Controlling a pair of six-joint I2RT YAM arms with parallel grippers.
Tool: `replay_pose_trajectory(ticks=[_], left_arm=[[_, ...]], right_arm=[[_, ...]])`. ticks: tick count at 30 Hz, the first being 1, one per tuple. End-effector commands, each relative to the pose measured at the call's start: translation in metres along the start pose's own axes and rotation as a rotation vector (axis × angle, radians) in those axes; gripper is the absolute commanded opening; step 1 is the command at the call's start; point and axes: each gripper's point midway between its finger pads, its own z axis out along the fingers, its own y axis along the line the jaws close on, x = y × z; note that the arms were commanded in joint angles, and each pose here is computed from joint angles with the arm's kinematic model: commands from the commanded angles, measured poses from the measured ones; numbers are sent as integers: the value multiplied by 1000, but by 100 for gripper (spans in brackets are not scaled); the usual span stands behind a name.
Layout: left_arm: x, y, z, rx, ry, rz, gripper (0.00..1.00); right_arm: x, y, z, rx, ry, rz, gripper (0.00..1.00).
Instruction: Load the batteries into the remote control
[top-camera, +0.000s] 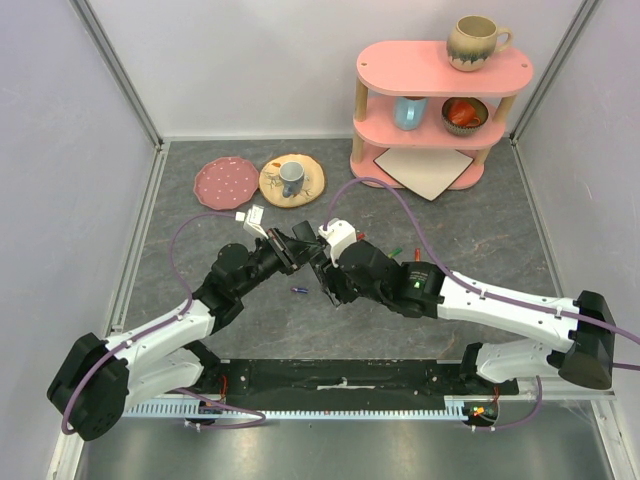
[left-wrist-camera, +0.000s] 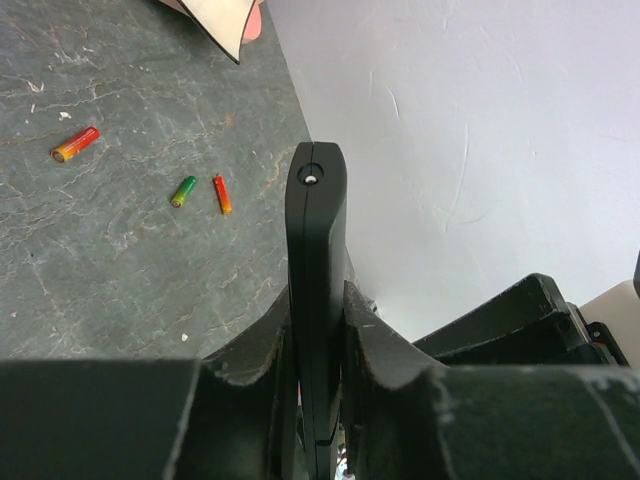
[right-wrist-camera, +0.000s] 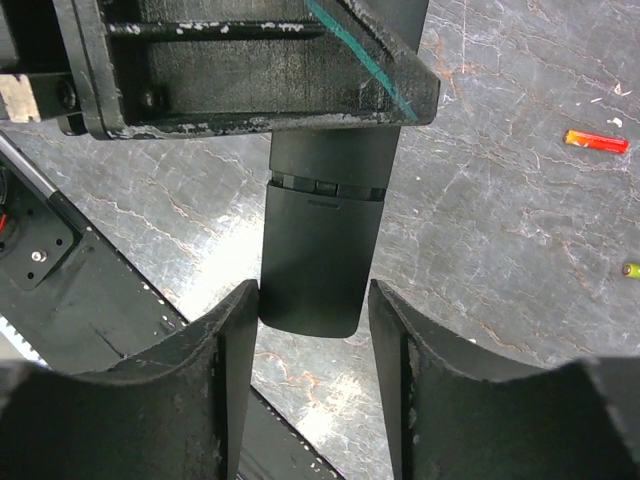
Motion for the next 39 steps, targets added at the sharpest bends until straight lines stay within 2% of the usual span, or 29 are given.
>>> replay_pose_trajectory(ticks=[1,9,28,33,39], left_arm=[[-16,-26,0,77,-52,-6,2],[-24,-17,-3,35,-108,6,2],[-34,6,-3,-33,-153,4,2],[-34,18,-18,-69,-157,36,2],[-22,26,-49,-60,-109,36,2]], right_arm=[[-15,3,-6,-10,-51,13,52],[-19,1,-18,-15,-68,14,46],[-13,-15,-41,18,-104,62,45],[22,-47,-26,169,-16,30,45],[69,-97,2,307,104,98,46]])
